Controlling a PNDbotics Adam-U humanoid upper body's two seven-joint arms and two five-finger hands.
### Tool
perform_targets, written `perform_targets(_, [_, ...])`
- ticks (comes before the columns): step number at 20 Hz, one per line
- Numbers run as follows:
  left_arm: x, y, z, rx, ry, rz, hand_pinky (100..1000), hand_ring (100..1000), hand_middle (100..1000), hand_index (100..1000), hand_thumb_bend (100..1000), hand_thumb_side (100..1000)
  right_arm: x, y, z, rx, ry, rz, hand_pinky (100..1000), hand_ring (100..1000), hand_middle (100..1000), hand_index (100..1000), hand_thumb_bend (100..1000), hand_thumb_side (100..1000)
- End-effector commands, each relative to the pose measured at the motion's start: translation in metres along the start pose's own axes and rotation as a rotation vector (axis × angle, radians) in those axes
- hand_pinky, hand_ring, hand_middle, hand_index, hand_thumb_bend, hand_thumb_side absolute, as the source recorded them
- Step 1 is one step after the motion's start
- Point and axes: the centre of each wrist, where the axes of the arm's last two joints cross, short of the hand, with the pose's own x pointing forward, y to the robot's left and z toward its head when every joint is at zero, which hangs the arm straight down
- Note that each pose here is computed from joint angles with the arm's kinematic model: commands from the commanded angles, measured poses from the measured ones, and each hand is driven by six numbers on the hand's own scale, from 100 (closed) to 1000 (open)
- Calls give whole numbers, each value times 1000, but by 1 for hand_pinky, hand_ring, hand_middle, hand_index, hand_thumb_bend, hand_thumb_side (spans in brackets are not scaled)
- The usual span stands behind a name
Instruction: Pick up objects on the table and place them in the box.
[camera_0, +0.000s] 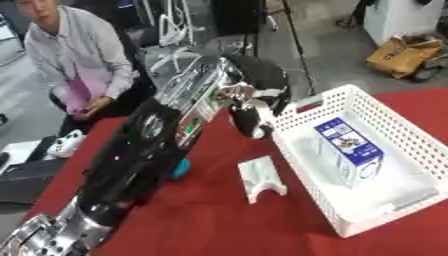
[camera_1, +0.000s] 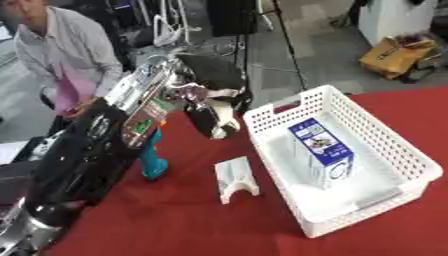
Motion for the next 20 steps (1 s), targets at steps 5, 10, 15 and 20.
perform_targets(5, [-8,29,-10,19,4,45,100,380,502,647,284,179,9,7,-13,-9,-43,-50,741,689,510,599,100,387])
perform_targets(10, [-8,39,-21,14,6,87,100,372,494,644,246,180,11,11,-14,-11,-44,-68,741,689,510,598,100,387])
perform_targets(15, [-9,47,-31,1,11,135,100,368,491,642,227,181,16,17,-16,-18,-47,-104,740,689,510,598,100,387])
perform_targets(20, [-9,48,-41,-22,12,194,100,362,485,639,198,184,19,22,-18,-27,-45,-134,741,689,510,598,100,387])
